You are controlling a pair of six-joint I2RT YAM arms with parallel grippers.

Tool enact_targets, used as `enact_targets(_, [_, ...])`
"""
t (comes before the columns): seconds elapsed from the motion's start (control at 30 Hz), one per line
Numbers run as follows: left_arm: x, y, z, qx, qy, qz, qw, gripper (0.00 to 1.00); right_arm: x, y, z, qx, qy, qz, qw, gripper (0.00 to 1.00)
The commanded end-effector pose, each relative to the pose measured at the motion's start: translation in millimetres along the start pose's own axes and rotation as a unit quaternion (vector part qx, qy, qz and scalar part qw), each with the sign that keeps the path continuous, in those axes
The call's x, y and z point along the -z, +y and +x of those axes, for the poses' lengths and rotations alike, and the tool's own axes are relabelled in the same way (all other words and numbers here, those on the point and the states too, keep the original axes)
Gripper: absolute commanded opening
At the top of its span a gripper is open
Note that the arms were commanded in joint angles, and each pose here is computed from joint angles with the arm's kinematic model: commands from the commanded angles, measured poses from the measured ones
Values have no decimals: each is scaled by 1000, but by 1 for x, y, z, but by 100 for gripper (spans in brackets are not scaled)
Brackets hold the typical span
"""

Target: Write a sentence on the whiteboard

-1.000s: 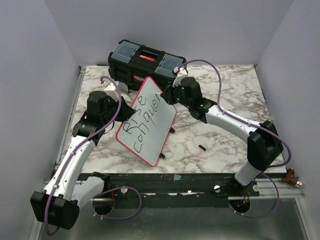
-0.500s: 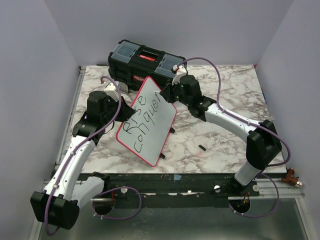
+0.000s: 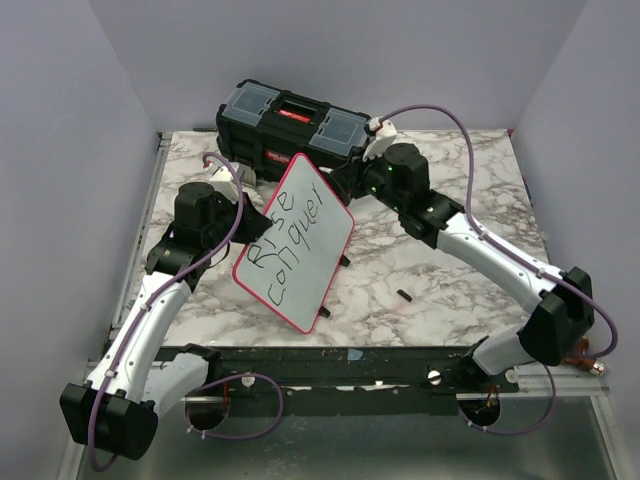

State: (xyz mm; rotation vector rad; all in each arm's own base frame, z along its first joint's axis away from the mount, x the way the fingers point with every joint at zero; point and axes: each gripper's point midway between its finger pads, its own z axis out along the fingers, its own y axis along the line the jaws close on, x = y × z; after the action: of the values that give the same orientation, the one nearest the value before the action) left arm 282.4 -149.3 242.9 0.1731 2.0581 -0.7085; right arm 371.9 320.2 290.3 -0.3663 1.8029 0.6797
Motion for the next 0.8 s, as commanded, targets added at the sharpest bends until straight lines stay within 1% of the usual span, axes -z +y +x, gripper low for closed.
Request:
enact_targets(0.0, [2, 11, 17, -51, 31, -19, 998, 0, 26, 4, -12, -4, -10, 2, 1000, 1])
enact_targets(0.2, [2, 11, 18, -51, 32, -21, 998, 0, 53, 4, -13, -12, -17, -1, 1000, 1])
enact_targets(0.43, [2, 12, 19, -52, 33, -21, 998, 0, 77, 5, -2, -27, -10, -10, 1000, 1])
enact_targets(0.47, [2, 12, 19, -51, 34, -22, 998, 0, 80, 10, 3, -30, -3, -24, 999, 1])
enact_targets(0.77, [1, 10, 19, -54, 35, -18, 998, 0, 105, 14, 36, -55, 27, -50, 997, 1])
